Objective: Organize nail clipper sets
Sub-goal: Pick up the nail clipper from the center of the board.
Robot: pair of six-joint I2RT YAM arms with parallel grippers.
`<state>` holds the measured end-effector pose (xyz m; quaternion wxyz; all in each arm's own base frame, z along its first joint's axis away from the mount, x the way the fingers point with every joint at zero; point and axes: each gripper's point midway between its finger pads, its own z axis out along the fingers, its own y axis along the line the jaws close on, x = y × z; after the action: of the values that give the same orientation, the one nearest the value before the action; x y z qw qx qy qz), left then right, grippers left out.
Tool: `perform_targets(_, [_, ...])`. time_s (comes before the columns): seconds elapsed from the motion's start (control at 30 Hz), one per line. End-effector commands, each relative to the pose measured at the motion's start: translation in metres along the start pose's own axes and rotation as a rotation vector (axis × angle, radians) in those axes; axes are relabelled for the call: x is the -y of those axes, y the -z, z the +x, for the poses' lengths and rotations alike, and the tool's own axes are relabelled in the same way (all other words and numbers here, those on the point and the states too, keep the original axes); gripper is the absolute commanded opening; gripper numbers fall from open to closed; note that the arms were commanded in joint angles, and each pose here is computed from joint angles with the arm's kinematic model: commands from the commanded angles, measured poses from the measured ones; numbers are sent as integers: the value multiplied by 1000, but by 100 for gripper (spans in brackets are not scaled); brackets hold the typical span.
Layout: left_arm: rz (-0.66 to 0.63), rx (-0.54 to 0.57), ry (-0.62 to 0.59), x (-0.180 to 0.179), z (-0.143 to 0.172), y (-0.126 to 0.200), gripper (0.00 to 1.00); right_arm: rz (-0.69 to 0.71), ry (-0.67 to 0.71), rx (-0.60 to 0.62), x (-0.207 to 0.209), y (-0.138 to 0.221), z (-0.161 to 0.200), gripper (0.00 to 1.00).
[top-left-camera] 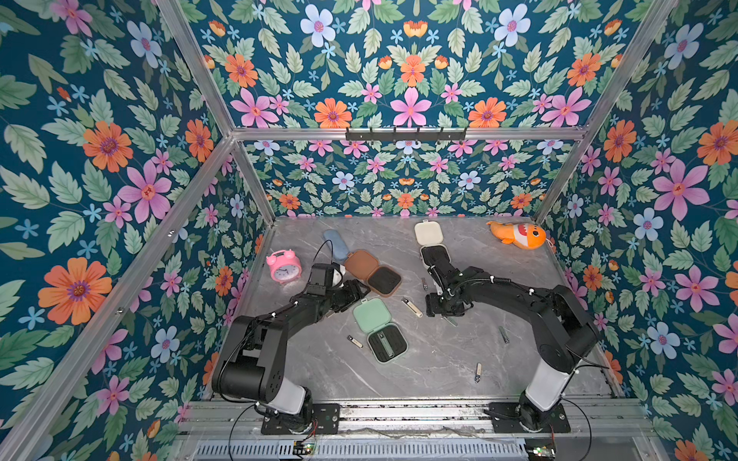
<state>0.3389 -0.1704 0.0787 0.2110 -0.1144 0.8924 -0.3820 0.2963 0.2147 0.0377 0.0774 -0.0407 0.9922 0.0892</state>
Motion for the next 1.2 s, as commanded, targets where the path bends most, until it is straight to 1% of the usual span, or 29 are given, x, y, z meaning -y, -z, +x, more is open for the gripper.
perform_targets(0.0, [3,15,-2,2,-3,2,67,56,48,-43,12,-6,9,71])
perform_targets(0.07, [1,13,-3,2,-2,2,67,65,48,-50,14,-9,10,71])
perform_targets(0.17, [-1,14,-3,1,-2,2,67,69,46,-59,16,-12,13,67])
perform_targets(0.33, [-1,14,-2,1,-3,2,67,69,36,-73,17,-14,17,52])
perform_targets(0.4, [-1,13,-1,1,-3,1,67,65,31,-74,17,-14,18,48])
perform_targets(0.47, [0,14,-1,1,-3,1,67,66,27,-75,17,-15,18,41])
perform_targets(0.67, [-3,11,-2,1,-2,1,67,74,9,-81,19,-15,19,31])
perform_targets(0.73, [-1,12,-2,1,-2,1,67,76,7,-82,19,-14,20,33])
perform_targets(0.87, [-2,10,-1,1,-2,0,67,71,13,-87,19,-11,23,47])
perform_targets(0.97, [0,12,-1,1,-2,1,67,60,8,-93,18,-8,27,53])
perform_targets(1.07, [-1,12,-1,1,-2,1,67,41,-4,-101,17,-7,32,54])
perform_targets(1.17, [2,12,-3,2,-2,0,67,32,-6,-108,14,-7,38,49])
